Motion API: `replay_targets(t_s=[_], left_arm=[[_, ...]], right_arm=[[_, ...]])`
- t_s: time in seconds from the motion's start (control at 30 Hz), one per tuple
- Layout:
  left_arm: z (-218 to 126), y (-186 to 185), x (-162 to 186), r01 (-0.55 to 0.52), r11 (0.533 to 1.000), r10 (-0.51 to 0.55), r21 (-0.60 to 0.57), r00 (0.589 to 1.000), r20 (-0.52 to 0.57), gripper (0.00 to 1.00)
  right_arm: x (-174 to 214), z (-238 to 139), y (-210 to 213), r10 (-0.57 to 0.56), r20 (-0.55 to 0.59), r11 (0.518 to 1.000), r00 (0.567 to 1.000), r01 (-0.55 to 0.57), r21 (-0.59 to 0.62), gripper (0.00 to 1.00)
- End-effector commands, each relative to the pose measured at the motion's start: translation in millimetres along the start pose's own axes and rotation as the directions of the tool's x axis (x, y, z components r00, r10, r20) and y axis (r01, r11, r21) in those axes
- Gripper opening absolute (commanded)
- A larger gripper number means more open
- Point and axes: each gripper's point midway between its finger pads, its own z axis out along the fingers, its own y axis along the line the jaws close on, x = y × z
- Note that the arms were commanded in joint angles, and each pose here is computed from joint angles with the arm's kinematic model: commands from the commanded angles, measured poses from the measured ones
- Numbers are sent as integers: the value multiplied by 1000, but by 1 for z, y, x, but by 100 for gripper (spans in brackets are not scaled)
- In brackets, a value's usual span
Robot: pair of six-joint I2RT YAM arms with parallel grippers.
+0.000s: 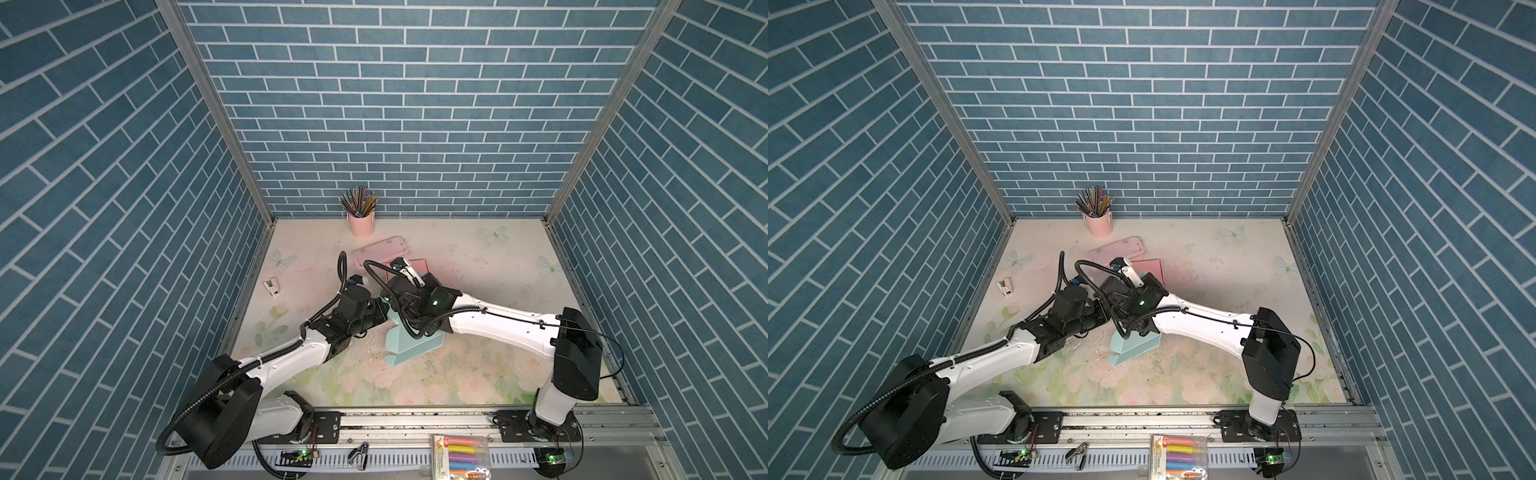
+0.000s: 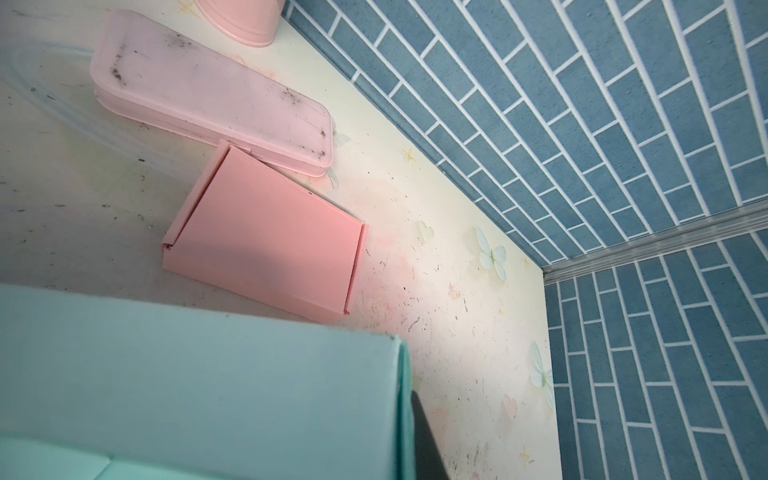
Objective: Fold the paper box
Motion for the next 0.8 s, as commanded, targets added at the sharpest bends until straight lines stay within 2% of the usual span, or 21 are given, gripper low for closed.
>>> replay_targets(t_s=[0.0,0.17,0.5,0.77], left_arm=[[-5,-26,-9,-28,995,24,97,999,42,5],[-5,-27,-10,-29,995,24,99,999,48,5],[-4,-27,-13,-34,995,29,93,998,52,5],[-4,-25,-14,-36,996,32,86,998,56,5]], right_arm=[[-7,-17,6,19,36,998,999,-17,-68,11],[-6,-21,8,38,43,994,998,-34,-100,18],[-10,-35,9,105,76,978,992,-89,-188,39],[-4,-48,9,171,96,946,981,-137,-294,43]])
